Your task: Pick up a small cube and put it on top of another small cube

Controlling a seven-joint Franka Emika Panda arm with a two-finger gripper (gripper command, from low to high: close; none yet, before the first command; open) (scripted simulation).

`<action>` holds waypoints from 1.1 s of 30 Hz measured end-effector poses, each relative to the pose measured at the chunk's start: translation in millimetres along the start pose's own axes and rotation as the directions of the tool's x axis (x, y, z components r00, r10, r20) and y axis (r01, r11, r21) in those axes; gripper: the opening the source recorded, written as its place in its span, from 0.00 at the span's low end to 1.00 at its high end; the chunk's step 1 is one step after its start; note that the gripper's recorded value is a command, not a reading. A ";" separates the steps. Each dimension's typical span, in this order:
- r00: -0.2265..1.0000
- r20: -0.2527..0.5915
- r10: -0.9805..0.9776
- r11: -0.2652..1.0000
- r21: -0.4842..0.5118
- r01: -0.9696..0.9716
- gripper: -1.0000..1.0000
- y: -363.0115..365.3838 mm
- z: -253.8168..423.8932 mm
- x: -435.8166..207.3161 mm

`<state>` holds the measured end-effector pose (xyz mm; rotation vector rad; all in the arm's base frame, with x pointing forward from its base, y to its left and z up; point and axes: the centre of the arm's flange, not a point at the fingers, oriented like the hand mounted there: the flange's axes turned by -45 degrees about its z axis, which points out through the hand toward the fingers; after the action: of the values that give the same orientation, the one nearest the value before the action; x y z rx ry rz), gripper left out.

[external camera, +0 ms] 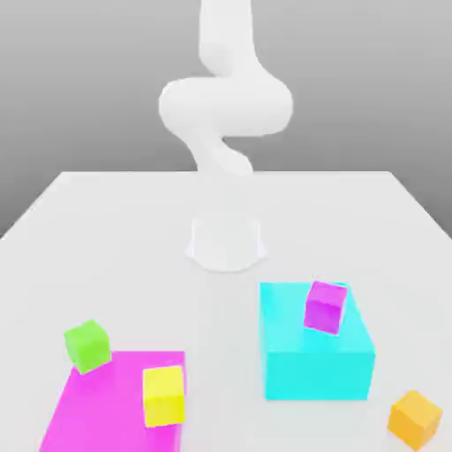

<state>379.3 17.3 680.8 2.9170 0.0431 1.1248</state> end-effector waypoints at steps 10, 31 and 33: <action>0.949 0.243 -0.201 0.980 0.049 0.195 0.50 -80.2 175.1 -24.4; 0.616 0.533 -0.580 0.814 0.402 0.419 0.50 -246.5 431.0 -270.5; 0.613 0.534 -0.582 0.812 0.406 0.419 0.50 -248.4 451.7 -291.0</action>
<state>462.0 254.6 144.8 2.9816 0.9921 0.0028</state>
